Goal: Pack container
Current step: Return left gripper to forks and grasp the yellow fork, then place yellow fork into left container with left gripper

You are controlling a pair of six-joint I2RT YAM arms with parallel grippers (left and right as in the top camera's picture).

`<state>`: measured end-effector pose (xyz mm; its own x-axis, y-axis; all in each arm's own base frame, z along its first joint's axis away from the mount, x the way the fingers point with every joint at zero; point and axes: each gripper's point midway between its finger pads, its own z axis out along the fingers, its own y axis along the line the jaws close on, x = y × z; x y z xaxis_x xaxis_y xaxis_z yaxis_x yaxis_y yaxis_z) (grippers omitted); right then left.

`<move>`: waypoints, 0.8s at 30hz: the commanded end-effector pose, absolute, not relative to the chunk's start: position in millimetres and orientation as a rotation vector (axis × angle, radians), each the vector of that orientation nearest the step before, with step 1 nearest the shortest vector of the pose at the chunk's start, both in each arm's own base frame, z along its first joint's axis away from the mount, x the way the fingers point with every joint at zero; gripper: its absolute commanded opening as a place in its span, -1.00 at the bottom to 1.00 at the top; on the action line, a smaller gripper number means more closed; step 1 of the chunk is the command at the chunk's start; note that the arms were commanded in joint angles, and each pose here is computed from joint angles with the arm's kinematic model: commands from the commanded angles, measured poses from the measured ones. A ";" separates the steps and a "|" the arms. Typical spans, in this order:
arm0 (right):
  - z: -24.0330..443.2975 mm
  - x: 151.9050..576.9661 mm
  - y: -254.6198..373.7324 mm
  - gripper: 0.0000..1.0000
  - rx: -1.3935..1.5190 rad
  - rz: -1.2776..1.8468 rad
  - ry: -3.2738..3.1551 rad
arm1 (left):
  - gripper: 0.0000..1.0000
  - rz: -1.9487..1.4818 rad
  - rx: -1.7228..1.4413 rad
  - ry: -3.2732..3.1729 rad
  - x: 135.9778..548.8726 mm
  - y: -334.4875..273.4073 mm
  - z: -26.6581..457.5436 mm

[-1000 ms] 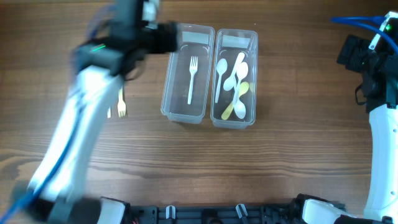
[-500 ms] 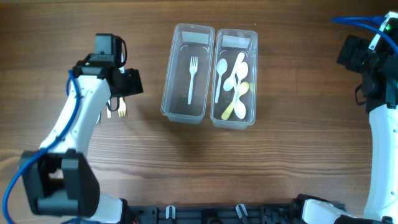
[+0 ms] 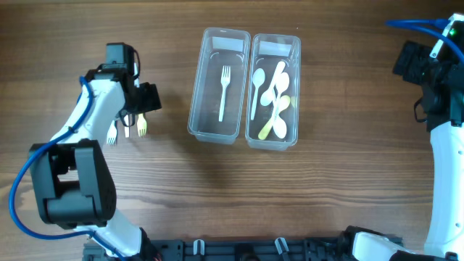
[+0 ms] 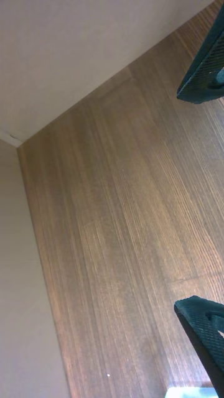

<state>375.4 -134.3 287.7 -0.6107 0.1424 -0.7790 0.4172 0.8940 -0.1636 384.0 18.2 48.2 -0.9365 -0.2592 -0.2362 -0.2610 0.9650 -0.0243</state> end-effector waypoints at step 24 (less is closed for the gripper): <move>297.7 374.9 -133.3 1.00 0.404 -0.406 2.190 | -0.82 -0.113 -0.268 3.030 377.7 8.8 -16.7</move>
